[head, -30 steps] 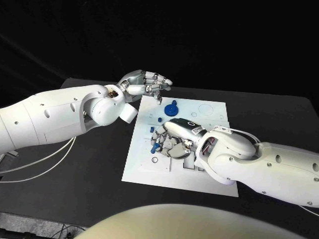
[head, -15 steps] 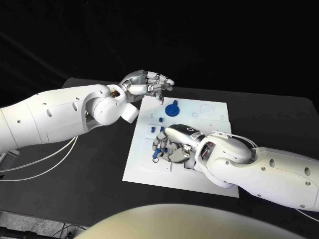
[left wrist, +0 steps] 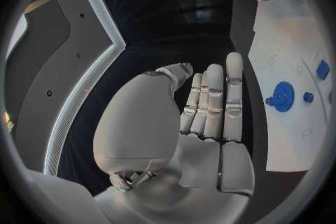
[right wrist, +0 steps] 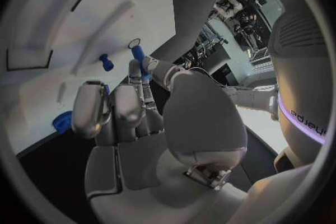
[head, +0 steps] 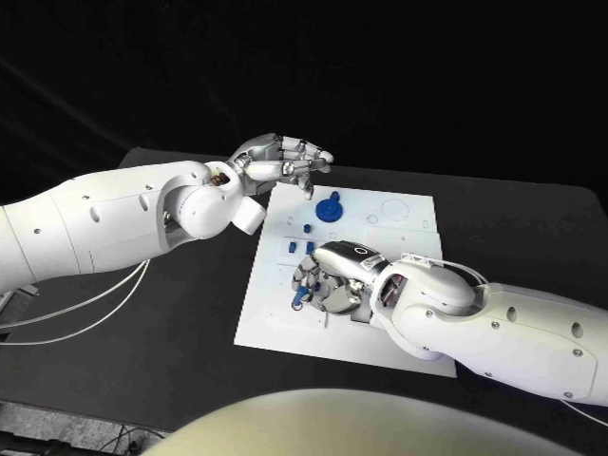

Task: Assemble the parts on the task board

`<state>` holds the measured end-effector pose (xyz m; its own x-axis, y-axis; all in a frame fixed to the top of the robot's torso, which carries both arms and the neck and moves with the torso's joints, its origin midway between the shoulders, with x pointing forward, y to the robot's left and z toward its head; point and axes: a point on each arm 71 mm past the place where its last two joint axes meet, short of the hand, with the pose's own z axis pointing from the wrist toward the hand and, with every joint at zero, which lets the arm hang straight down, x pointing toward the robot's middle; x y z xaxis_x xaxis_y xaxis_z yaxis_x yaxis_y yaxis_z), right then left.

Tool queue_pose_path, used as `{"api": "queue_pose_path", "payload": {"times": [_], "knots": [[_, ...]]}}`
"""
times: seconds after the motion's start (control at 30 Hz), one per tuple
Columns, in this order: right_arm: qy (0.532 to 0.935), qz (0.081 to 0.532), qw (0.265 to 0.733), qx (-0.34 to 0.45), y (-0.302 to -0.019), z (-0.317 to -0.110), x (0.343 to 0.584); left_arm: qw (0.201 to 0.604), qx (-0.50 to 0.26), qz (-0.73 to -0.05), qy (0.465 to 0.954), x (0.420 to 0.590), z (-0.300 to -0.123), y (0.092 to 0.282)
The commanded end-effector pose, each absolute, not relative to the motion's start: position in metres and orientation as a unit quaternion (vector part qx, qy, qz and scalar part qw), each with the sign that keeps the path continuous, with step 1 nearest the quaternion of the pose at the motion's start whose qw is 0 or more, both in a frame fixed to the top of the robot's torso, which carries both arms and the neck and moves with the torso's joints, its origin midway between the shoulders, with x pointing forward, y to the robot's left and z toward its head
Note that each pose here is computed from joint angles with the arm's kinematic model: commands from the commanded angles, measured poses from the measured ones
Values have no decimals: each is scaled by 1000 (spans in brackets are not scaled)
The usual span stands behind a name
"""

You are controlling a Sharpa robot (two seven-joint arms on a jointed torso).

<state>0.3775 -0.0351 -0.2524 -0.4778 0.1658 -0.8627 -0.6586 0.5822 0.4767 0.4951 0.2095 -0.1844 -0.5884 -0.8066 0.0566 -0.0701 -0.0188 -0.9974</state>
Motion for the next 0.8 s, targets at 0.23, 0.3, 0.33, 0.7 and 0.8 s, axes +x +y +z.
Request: {"api": "queue_pose_path", "payload": {"times": [0.23, 0.3, 0.33, 0.7, 0.8], "knots": [[751, 420, 479, -175, -33, -257, 376, 286, -342, -632, 634, 494, -184, 208], [752, 419, 478, -175, -33, -258, 376, 286, -342, -632, 634, 494, -184, 208], [752, 419, 478, -175, -33, -258, 376, 286, -342, -632, 634, 494, -184, 208], [758, 410, 475, -179, -32, -261, 376, 287, -342, -631, 635, 494, -184, 208], [759, 400, 480, -182, -32, -262, 376, 287, -342, -631, 635, 494, -184, 208]]}}
